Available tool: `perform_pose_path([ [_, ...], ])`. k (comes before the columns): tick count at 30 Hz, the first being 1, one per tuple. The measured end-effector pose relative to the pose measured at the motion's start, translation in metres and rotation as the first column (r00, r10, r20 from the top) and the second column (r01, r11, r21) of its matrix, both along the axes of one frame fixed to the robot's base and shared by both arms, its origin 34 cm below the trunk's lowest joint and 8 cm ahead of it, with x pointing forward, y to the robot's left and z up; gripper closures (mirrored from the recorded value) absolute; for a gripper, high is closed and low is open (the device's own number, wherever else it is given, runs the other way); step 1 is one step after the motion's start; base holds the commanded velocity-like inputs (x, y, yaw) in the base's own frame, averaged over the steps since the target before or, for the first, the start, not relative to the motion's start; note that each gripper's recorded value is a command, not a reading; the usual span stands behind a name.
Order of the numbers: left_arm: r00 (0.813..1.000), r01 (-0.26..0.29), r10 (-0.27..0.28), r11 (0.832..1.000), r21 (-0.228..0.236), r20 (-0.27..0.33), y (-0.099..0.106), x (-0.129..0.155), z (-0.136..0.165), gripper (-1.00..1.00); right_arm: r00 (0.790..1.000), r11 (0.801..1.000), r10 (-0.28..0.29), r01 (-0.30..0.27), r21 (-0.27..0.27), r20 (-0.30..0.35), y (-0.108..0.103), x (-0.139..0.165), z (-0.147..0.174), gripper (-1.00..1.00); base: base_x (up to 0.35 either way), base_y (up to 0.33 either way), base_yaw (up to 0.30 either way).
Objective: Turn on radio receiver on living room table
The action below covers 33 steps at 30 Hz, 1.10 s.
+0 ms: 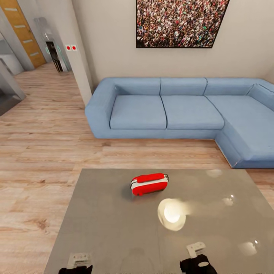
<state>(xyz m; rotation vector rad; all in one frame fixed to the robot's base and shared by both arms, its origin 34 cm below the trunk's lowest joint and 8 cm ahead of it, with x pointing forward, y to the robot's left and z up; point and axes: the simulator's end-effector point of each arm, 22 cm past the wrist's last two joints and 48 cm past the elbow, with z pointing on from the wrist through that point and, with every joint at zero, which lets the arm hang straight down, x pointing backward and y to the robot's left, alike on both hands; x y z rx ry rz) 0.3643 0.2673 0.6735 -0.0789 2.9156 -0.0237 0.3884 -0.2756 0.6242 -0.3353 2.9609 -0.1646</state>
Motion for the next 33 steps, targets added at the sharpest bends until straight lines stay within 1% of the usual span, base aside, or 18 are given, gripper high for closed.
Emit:
perform_pose_path([
  [2, 0.999, 0.003, -0.003, 1.000, -0.003, 0.052, -0.002, 0.023, 0.013, -1.00, 1.000, 1.000, 0.001, -0.001, 0.013, 0.030, 0.004, 0.024, 0.003, -1.00, 0.000, 0.000, 0.000],
  [5, 0.997, 0.006, -0.006, 1.000, -0.006, 0.078, -0.004, 0.035, 0.021, -1.00, 0.999, 1.000, 0.003, -0.004, 0.031, 0.047, 0.009, 0.040, 0.004, -1.00, 0.000, 0.000, 0.000],
  [9, 0.998, 0.010, -0.009, 1.000, -0.008, 0.060, -0.005, 0.036, 0.022, -1.00, 0.998, 0.998, 0.006, -0.010, 0.056, 0.068, 0.015, 0.061, 0.006, -1.00, 0.000, 0.000, 0.000],
  [10, 0.999, 0.012, -0.011, 1.000, -0.011, 0.048, -0.006, 0.036, 0.022, -1.00, 0.997, 0.997, 0.008, -0.014, 0.070, 0.081, 0.018, 0.073, 0.008, -1.00, 0.000, 0.000, 0.000],
  [11, 0.999, 0.014, -0.014, 1.000, -0.017, 0.049, -0.008, 0.041, 0.023, -1.00, 0.996, 0.997, 0.009, -0.016, 0.078, 0.088, 0.021, 0.079, 0.009, -1.00, 0.000, 0.000, 0.000],
  [13, 0.997, 0.027, -0.023, 0.998, -0.048, 0.079, -0.017, 0.066, 0.028, -1.00, 0.993, 0.995, 0.015, -0.026, 0.096, 0.118, 0.026, 0.104, 0.014, -1.00, 0.000, 0.000, 0.000],
  [14, 0.996, 0.030, -0.026, 0.998, -0.054, 0.090, -0.019, 0.075, 0.029, -1.00, 0.992, 0.995, 0.015, -0.028, 0.098, 0.128, 0.027, 0.112, 0.016, -1.00, 0.000, 0.000, 0.000],
  [18, 0.992, 0.036, -0.029, 0.998, -0.060, 0.120, -0.021, 0.097, 0.033, -1.00, 0.988, 0.994, 0.017, -0.034, 0.103, 0.156, 0.028, 0.134, 0.021, -1.00, 0.000, 0.000, 0.000],
  [19, 0.991, 0.037, -0.029, 0.997, -0.061, 0.131, -0.021, 0.105, 0.035, -1.00, 0.986, 0.994, 0.019, -0.037, 0.107, 0.166, 0.029, 0.141, 0.023, -1.00, 0.000, 0.000, 0.000],
  [20, 0.988, 0.039, -0.030, 0.997, -0.061, 0.152, -0.021, 0.119, 0.038, -1.00, 0.983, 0.992, 0.022, -0.044, 0.115, 0.185, 0.031, 0.151, 0.026, -1.00, 0.000, 0.000, 0.000],
  [23, 0.981, 0.043, -0.031, 0.997, -0.059, 0.194, -0.021, 0.140, 0.047, -1.00, 0.977, 0.989, 0.032, -0.062, 0.137, 0.210, 0.036, 0.160, 0.028, -1.00, 0.000, 0.000, 0.000],
  [28, 0.969, 0.056, -0.036, 0.996, -0.074, 0.244, -0.026, 0.158, 0.062, -1.00, 0.975, 0.984, 0.042, -0.078, 0.161, 0.217, 0.041, 0.162, 0.027, -1.00, 0.000, 0.000, 0.000],
  [29, 0.965, 0.065, -0.040, 0.994, -0.089, 0.260, -0.030, 0.163, 0.067, -1.00, 0.975, 0.982, 0.045, -0.084, 0.171, 0.218, 0.043, 0.162, 0.027, -1.00, 0.000, 0.000, 0.000],
  [32, 0.960, 0.086, -0.049, 0.989, -0.122, 0.276, -0.039, 0.168, 0.072, -1.00, 0.976, 0.977, 0.052, -0.093, 0.190, 0.213, 0.047, 0.161, 0.026, -1.00, 0.000, 0.000, 0.000],
  [33, 0.957, 0.100, -0.056, 0.985, -0.141, 0.286, -0.044, 0.170, 0.075, -1.00, 0.976, 0.974, 0.056, -0.099, 0.201, 0.211, 0.050, 0.160, 0.026, -1.00, 0.000, 0.000, 0.000],
])
